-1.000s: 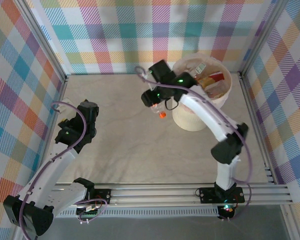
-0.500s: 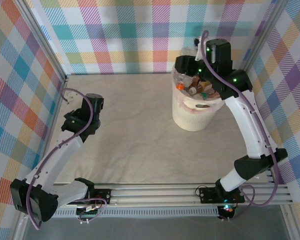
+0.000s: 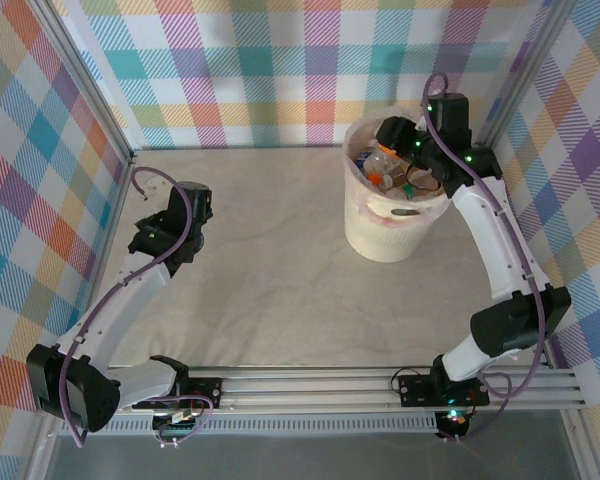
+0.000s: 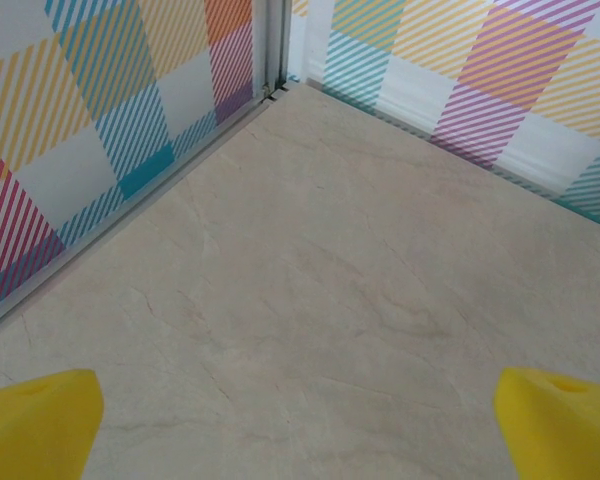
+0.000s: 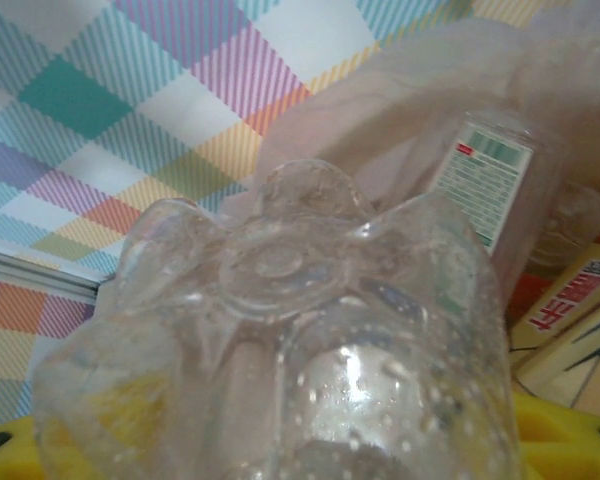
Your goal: Put the plastic bottles in the bin
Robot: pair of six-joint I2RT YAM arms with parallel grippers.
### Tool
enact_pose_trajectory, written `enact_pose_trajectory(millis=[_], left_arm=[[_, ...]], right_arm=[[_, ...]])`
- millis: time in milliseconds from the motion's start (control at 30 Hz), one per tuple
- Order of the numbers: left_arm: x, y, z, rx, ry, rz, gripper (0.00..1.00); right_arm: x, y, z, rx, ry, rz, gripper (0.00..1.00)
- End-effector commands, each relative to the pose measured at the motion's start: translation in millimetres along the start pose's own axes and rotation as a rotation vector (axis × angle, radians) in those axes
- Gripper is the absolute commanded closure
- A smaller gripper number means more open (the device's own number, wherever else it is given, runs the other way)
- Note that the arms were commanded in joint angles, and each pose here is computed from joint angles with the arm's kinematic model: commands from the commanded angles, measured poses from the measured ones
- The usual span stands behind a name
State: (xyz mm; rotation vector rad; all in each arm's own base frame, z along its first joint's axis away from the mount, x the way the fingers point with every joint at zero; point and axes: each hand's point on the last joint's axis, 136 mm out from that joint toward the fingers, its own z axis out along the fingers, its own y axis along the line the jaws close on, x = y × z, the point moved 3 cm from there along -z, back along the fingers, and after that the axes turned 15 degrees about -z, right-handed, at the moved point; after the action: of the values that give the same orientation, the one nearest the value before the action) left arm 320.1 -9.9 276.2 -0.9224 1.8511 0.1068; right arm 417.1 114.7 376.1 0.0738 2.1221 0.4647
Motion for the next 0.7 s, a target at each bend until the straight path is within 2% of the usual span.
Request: enact_pose_trajectory(millis=[0, 133, 333, 667], left_arm=[[-15, -6, -3, 0.026, -0.026, -0.031, 0.0], [-14, -8, -2, 0.038, -0.018, -0.036, 0.0], [-12, -10, -1, 0.045, -0.009, -0.04, 0.0], [-9, -10, 0, 0.048, -0.003, -0.046, 0.0]], right_arm=[[-14, -7, -16, 0.018, -0.078, 0.048, 0.39], [-7, -21, -11, 0.075, -0.055, 0.06, 0.34], [-5, -27, -12, 0.12, -0.053, 0.038, 0.16], [-20, -37, -31, 0.235, -0.096, -0.041, 0.08]])
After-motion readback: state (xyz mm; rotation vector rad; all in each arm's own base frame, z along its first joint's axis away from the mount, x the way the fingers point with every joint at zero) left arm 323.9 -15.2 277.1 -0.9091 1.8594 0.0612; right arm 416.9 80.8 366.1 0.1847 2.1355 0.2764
